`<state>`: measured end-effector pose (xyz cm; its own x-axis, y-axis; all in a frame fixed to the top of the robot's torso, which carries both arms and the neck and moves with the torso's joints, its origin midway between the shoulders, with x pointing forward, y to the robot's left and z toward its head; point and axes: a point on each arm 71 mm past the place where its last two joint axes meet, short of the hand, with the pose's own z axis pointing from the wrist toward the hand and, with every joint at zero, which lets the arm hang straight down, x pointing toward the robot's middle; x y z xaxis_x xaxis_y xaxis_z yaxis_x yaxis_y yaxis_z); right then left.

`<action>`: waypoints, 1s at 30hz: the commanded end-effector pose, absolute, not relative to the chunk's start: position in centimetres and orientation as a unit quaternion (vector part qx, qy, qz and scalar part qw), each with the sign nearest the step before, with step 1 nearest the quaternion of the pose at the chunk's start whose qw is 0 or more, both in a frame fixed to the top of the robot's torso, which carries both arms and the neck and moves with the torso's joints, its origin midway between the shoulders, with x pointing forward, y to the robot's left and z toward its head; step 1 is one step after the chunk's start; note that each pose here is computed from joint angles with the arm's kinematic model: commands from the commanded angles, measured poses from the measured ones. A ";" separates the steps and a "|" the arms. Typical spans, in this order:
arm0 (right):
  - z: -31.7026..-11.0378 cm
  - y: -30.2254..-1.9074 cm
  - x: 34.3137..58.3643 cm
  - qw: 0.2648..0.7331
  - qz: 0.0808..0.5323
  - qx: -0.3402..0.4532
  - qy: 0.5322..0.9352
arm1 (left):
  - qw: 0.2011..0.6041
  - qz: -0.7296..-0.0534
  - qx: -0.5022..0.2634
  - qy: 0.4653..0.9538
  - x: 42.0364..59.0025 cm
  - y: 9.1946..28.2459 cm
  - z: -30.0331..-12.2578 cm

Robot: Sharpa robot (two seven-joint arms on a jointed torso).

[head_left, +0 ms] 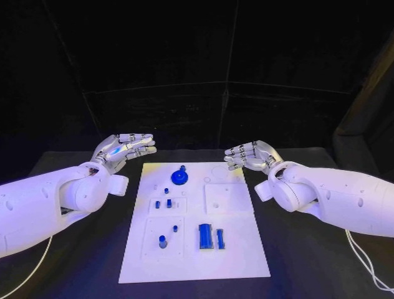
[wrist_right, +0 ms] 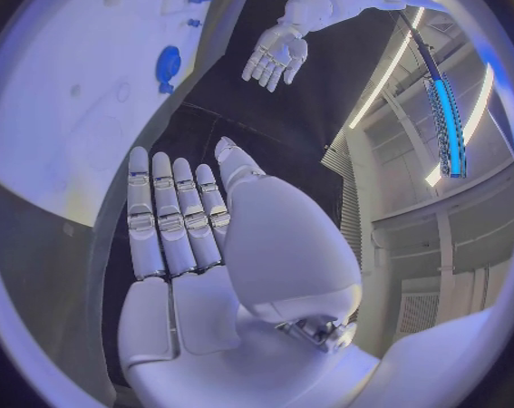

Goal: Assemble the parts on the task board

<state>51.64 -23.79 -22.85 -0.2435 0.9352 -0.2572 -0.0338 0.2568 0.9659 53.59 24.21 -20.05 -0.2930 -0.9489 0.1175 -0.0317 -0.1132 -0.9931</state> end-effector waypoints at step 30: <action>-22.4 -19.3 46.3 0.493 0.507 0.497 0.503 | 0.482 -0.514 -0.496 0.507 47.1 19.6 -22.5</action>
<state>46.44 -18.79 -22.61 -0.1153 0.9933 0.0105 0.0035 -0.0101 0.9999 47.34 19.14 -23.04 -0.1330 -0.9830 0.1265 -0.0802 -0.1165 -0.9899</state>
